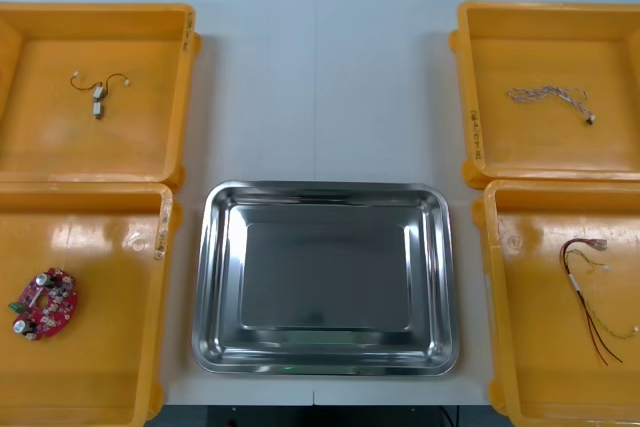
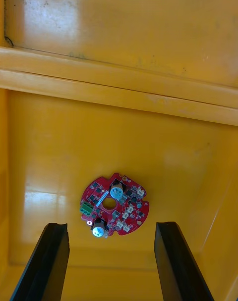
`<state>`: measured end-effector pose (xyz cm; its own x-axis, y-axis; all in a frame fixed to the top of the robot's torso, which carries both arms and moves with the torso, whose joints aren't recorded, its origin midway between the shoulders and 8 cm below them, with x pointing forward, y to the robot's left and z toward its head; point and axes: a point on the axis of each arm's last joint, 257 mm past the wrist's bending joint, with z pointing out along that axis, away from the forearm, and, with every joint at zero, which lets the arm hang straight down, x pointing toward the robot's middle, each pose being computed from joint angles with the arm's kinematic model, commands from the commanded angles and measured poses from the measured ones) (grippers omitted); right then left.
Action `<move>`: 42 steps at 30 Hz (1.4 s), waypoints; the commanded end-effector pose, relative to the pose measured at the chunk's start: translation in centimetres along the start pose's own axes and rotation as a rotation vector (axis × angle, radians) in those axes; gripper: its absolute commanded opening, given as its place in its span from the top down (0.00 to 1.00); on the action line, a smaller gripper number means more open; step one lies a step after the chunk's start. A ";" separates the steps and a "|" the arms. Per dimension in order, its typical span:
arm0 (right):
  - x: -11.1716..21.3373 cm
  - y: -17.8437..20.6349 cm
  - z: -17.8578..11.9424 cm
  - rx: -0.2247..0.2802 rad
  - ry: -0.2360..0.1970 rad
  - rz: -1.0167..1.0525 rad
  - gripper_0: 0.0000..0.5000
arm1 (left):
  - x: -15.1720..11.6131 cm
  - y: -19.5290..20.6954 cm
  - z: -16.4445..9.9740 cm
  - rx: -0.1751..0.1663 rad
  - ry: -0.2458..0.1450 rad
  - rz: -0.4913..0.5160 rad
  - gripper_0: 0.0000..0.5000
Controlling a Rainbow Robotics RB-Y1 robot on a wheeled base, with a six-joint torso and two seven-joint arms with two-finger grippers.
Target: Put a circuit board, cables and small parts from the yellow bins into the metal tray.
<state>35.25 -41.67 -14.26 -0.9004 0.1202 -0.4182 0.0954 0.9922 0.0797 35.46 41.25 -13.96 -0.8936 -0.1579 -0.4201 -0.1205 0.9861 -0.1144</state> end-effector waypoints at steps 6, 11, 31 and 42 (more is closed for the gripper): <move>0.0 0.0 -0.7 -0.005 -0.023 -0.037 0.00 | 0.3 0.5 -0.5 -0.016 -0.016 0.075 0.00; 0.0 0.0 -0.7 -0.005 -0.023 -0.037 0.00 | 0.3 0.5 -0.5 -0.016 -0.016 0.075 0.00; 0.0 0.0 -0.7 -0.005 -0.023 -0.037 0.00 | 0.3 0.5 -0.5 -0.016 -0.016 0.075 0.00; 0.0 0.0 -0.7 -0.005 -0.023 -0.037 0.00 | 0.3 0.5 -0.5 -0.016 -0.016 0.075 0.00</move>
<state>35.25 -41.67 -14.26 -0.9004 0.1202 -0.4182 0.0955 0.9922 0.0797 35.46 41.25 -13.96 -0.8936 -0.1579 -0.4201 -0.1205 0.9861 -0.1144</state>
